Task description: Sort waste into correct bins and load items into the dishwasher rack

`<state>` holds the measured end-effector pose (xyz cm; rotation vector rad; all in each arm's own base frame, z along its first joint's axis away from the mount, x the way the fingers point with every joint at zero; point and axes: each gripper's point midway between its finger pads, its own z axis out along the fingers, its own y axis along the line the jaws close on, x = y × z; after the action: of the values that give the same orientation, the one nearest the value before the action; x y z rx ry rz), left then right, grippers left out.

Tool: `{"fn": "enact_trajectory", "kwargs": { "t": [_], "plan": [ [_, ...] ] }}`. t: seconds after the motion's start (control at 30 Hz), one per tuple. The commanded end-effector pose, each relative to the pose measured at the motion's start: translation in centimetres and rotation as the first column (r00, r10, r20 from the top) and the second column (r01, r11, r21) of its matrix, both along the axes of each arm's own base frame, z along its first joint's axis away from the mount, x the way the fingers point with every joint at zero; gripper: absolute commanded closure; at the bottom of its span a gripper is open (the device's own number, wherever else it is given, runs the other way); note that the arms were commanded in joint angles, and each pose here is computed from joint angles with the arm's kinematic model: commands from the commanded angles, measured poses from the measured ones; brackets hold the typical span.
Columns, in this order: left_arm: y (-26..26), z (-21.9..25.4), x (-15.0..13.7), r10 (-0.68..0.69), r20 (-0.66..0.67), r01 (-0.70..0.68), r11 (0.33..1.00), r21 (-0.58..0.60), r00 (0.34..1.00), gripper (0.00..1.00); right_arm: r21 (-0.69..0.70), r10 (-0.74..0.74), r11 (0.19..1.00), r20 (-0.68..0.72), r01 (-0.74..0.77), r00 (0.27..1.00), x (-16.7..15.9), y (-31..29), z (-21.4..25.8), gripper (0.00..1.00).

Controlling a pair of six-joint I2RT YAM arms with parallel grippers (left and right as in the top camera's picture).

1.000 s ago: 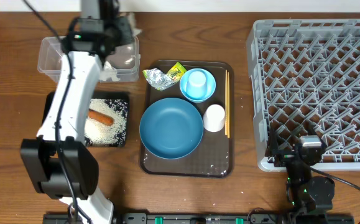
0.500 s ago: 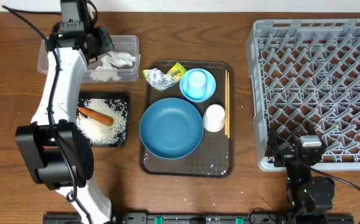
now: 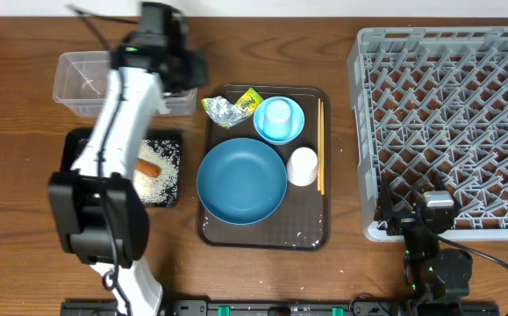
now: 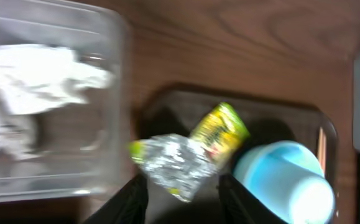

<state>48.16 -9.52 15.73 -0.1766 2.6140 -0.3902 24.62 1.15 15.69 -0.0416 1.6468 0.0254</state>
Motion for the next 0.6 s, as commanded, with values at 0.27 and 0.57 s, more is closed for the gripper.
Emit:
{"fn": "enact_trajectory", "kwargs": {
  "t": [0.27,0.57],
  "plan": [
    [-3.9,-4.6,-0.5,0.017,-0.055,-0.006,0.984,0.18,0.998,0.48,0.014,-0.015,1.0,-0.006,0.015,1.0,0.0,-0.3,-0.2,0.01],
    [-2.6,-7.9,0.3,0.21,-0.12,-0.196,0.973,0.12,0.97,0.44,0.014,-0.015,1.0,-0.006,0.015,1.0,0.0,-0.3,-0.2,0.01]
  ]
}}
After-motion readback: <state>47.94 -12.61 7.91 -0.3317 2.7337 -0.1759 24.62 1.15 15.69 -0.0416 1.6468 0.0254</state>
